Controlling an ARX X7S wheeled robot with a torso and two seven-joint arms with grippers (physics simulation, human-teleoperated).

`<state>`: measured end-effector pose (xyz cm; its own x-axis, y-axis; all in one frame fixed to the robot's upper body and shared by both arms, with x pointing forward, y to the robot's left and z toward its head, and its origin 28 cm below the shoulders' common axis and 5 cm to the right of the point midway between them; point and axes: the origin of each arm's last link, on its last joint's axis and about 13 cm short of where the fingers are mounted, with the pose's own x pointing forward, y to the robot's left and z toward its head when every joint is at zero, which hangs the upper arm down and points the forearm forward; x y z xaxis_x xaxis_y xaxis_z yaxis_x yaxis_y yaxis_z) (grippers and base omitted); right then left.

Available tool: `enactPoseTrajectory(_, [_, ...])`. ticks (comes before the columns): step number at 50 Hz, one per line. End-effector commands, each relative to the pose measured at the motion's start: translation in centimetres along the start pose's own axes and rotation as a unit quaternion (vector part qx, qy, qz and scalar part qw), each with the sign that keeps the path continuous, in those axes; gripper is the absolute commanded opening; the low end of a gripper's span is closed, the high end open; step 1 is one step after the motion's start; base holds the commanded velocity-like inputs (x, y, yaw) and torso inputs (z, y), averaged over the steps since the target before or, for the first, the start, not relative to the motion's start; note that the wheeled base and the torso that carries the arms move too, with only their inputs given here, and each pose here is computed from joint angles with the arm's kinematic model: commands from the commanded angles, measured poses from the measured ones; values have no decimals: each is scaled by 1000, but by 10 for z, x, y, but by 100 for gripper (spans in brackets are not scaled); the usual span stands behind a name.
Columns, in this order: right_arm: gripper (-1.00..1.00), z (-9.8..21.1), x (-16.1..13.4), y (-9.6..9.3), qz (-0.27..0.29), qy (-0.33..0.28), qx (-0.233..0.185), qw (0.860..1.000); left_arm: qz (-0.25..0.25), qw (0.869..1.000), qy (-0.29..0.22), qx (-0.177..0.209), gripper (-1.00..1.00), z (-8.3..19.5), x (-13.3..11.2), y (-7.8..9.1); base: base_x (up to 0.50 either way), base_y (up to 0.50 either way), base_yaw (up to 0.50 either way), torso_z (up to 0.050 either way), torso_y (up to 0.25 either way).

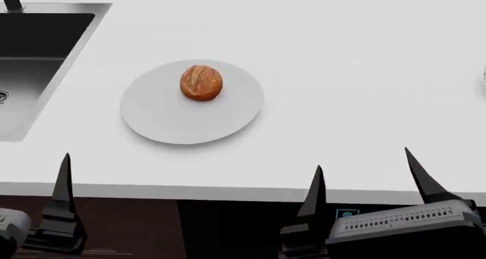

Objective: Place all breads on the cutting board.

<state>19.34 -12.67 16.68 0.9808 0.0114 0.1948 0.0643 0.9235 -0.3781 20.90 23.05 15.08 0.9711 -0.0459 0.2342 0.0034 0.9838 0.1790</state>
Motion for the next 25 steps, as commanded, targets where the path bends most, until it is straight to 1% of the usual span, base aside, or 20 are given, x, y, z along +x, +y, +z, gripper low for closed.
enactPoseTrajectory(1, [100,2,5,-5,-18,-6,1,1000,-2,1000,6,-8,100,8,10,3,90,-500,0,47,86])
enactPoseTrajectory(13, [100,5,5,-6,-22,-17,7,1000,-1,1000,2,-8,100,10,11,4,90,-500,0,47,88])
enactPoseTrajectory(16, [100,4,6,-4,-21,-16,-32,999,-2,1000,2,-8,100,11,11,3,154,-492,0,47,89])
enactPoseTrajectory(18, [100,6,6,-3,-17,-28,-34,999,-3,1000,1,-8,100,11,10,3,350,-410,0,47,89])
enactPoseTrajectory(19, [100,6,6,-3,-15,-28,-34,999,-3,1000,1,-8,100,11,10,3,414,-344,0,48,88])
enactPoseTrajectory(20, [100,7,6,-2,-15,-28,-44,999,-4,1000,1,-8,100,11,10,3,429,-317,0,47,86])
enactPoseTrajectory(22, [100,7,6,-2,-15,-28,-44,999,-4,1000,1,-8,100,11,10,3,430,-316,0,47,86])
enactPoseTrajectory(23, [100,7,4,-1,-14,-30,-56,998,-4,1000,3,-11,100,9,10,3,457,-286,0,47,86])
enactPoseTrajectory(25, [100,8,4,0,-13,-32,-61,998,-4,1000,4,-12,100,8,10,2,457,-275,0,47,88])
